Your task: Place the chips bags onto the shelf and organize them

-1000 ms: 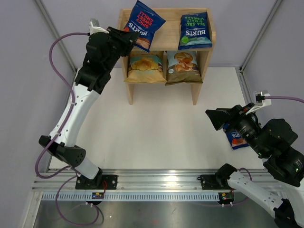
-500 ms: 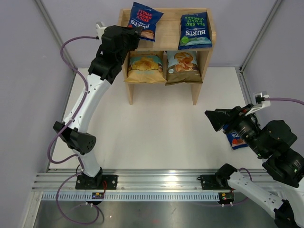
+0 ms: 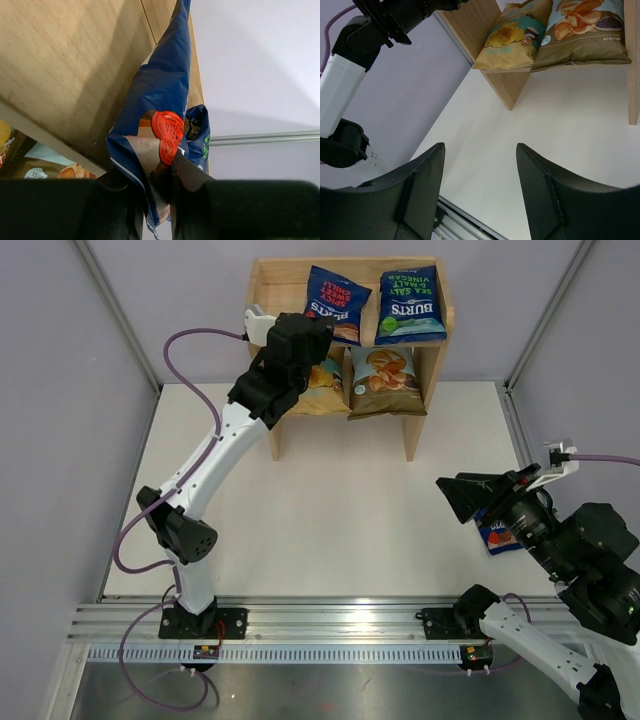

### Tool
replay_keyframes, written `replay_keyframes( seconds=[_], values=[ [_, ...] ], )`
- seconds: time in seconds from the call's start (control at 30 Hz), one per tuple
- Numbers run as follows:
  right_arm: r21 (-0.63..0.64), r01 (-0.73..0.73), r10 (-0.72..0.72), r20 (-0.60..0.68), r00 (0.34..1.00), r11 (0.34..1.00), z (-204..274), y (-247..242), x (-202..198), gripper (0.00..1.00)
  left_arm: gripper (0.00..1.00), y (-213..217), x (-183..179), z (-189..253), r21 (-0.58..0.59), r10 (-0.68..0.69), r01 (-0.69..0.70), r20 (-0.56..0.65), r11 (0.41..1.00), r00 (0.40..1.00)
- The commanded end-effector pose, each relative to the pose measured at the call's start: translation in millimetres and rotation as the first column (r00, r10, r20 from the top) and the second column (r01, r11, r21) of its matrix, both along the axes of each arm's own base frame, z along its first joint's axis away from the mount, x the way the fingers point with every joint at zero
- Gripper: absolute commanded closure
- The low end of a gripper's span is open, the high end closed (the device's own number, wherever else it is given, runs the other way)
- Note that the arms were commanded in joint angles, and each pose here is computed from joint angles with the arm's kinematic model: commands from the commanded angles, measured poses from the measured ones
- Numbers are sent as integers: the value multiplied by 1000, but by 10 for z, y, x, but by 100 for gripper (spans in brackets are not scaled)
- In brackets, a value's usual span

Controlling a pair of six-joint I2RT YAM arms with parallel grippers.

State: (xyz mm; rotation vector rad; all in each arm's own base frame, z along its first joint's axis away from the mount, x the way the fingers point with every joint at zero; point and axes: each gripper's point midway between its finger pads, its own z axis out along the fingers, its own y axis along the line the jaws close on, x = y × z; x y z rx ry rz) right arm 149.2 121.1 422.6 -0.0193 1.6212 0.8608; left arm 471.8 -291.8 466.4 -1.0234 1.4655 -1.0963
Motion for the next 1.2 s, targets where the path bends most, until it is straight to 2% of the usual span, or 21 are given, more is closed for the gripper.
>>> replay_keyframes(
  seconds=[0.0, 0.17, 0.33, 0.53, 0.63, 0.67, 0.87, 0.97, 1.07, 1.17],
  values=[
    [48, -13, 11, 45, 999, 999, 168, -32, -80, 34, 98, 128, 37, 323, -70, 114, -109, 78, 992, 990],
    [57, -28, 25, 47, 999, 998, 171, -30, -120, 34, 96, -44, 76, 282, -62, 112, -107, 79, 992, 991],
    [60, -33, 30, 52, 998, 998, 175, -63, -175, 34, 80, -175, 71, 332, -60, 115, -109, 107, 992, 988],
    [55, -26, 23, 51, 998, 998, 158, -103, -204, 34, 71, -294, 28, 368, -20, 90, -89, 130, 996, 987],
    [59, -29, 26, 54, 998, 998, 169, -112, -225, 34, 60, -255, -19, 387, 3, 97, -99, 129, 995, 987],
    [59, -31, 28, 55, 998, 998, 173, -109, -225, 34, 53, -243, -19, 355, 25, 100, -104, 126, 994, 987],
    [67, -36, 33, 53, 998, 997, 175, -97, -228, 34, 38, -160, -72, 368, 89, 105, -117, 128, 989, 986],
    [67, -44, 40, 55, 998, 997, 193, -87, -238, 34, 24, -99, -95, 331, 129, 118, -133, 118, 983, 986],
    [65, -44, 40, 52, 998, 997, 189, -86, -237, 34, 1, -86, -102, 264, 160, 113, -128, 101, 979, 988],
    [64, -39, 36, 53, 998, 997, 192, -92, -230, 35, 1, -68, -117, 240, 179, 105, -120, 93, 976, 990]
  ],
)
